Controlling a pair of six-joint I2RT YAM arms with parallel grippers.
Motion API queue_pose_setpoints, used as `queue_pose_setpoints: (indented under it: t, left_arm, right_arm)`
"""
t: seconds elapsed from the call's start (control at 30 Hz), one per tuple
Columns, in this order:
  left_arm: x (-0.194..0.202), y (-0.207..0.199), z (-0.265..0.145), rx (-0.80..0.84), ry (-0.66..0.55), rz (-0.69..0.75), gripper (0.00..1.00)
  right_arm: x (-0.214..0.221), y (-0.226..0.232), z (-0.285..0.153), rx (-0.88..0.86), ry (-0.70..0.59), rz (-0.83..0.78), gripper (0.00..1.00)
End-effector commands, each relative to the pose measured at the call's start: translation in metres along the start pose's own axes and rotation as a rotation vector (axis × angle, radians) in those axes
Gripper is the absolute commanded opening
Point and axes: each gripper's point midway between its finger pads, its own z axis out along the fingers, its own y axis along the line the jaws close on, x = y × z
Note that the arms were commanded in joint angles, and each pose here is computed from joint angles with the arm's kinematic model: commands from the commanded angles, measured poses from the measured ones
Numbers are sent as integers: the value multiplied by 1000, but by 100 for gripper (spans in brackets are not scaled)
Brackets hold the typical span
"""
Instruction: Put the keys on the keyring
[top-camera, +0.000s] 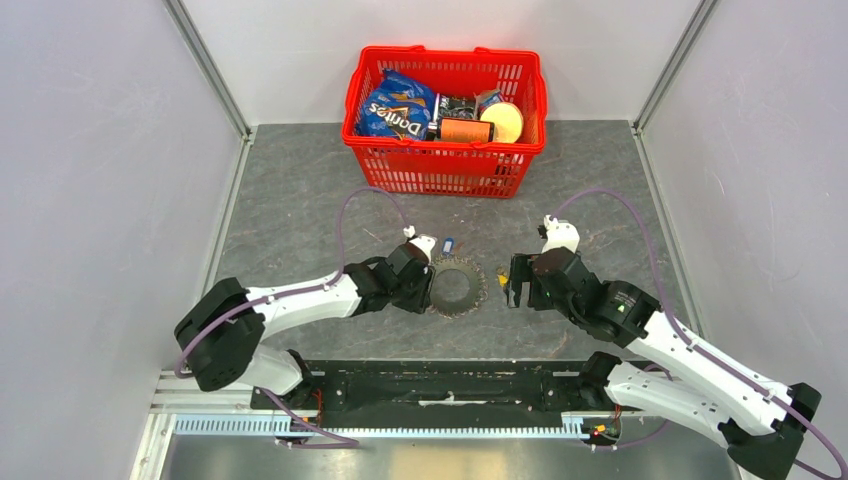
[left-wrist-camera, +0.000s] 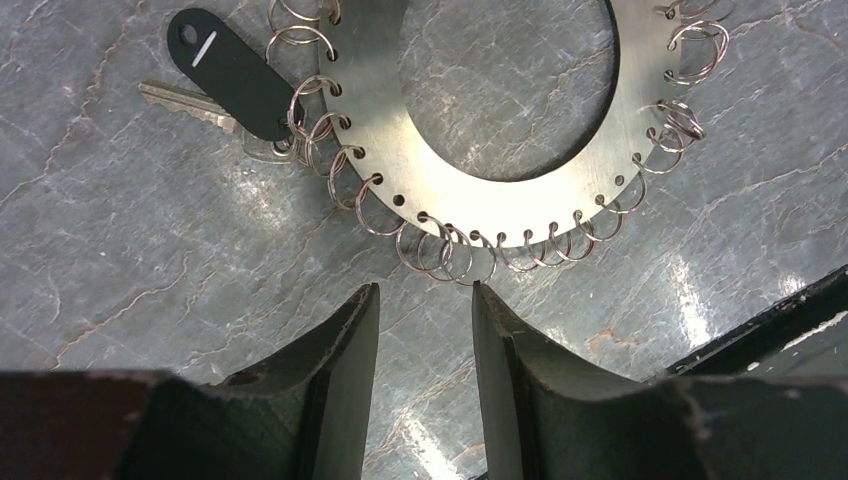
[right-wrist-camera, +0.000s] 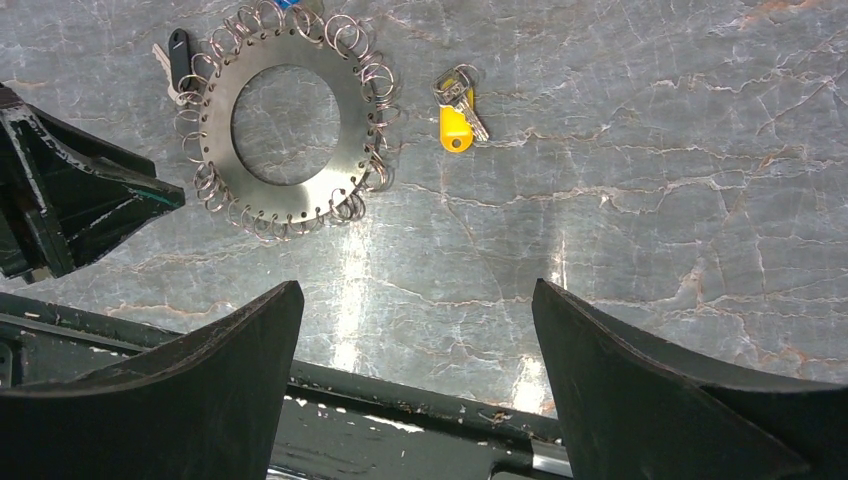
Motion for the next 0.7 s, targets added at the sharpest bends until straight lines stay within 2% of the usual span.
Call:
queue_pose_setpoints:
  t: [0.0, 0.3, 0.67]
  left_arm:
    - [-29, -13, 1, 33, -68, 32, 46]
    - [-59, -46, -1, 149, -107, 25, 46]
    - [-94, -93, 24, 313, -116, 120, 48]
  right_arm:
    - [-7, 5, 0, -21, -31, 27, 93]
    - [-5, 1, 12, 41, -12, 13, 90]
    - [1, -4, 10, 45, -30, 89, 87]
